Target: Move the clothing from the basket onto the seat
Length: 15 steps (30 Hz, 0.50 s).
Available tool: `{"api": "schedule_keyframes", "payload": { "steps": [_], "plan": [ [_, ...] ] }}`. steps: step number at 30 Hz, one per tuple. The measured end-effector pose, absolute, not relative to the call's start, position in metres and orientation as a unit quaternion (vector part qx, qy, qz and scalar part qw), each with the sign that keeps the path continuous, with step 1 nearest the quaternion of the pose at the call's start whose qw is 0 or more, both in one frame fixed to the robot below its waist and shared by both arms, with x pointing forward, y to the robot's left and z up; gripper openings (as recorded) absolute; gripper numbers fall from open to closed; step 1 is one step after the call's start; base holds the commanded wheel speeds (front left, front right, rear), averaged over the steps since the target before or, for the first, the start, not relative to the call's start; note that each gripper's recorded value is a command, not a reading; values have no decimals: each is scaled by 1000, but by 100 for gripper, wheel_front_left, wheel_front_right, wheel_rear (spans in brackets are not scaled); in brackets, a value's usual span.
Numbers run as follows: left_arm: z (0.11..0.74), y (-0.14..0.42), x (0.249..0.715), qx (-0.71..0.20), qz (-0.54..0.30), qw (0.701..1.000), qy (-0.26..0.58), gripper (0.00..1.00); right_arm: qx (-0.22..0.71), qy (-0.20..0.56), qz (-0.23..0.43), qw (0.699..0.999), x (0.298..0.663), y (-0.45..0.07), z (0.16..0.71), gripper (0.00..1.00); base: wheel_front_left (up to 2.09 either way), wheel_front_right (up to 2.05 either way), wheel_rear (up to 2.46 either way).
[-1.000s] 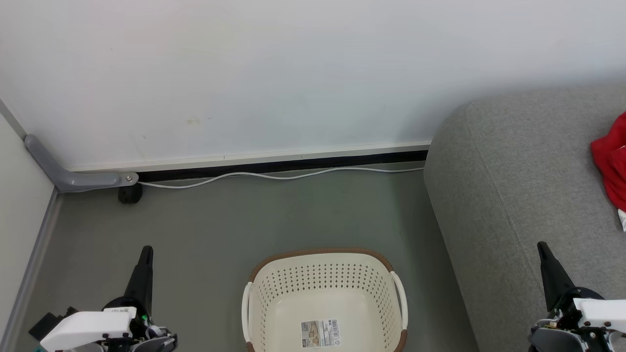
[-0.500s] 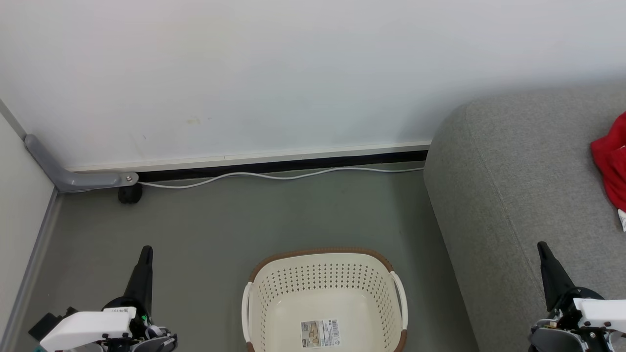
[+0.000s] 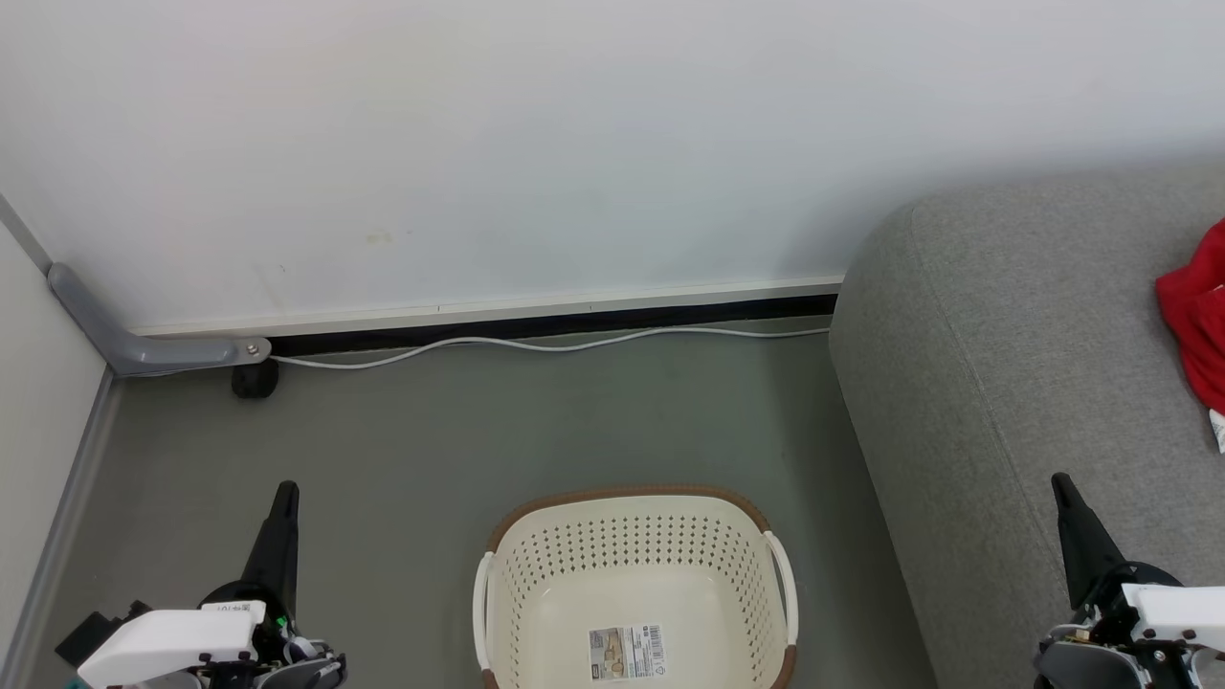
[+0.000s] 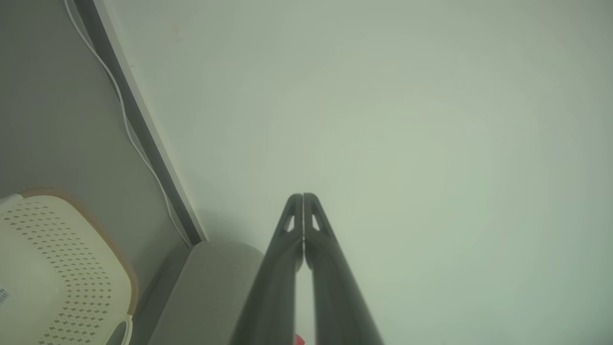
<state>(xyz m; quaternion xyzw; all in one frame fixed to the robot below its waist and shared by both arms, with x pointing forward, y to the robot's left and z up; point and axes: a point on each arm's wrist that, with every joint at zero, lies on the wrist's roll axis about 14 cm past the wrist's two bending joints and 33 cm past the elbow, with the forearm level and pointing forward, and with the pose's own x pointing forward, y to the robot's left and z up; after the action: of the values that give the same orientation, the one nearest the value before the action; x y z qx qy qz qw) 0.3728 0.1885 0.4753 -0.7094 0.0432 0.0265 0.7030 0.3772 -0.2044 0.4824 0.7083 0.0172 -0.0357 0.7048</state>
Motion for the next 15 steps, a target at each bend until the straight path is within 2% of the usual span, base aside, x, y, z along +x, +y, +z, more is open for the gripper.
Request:
{"api": "schedule_keyframes", "payload": {
  "steps": [15],
  "plan": [
    [475,189,373,-710,27,703,42,0,708,17,-36,705,377,-204,483,0,0,0,0]
  ]
}}
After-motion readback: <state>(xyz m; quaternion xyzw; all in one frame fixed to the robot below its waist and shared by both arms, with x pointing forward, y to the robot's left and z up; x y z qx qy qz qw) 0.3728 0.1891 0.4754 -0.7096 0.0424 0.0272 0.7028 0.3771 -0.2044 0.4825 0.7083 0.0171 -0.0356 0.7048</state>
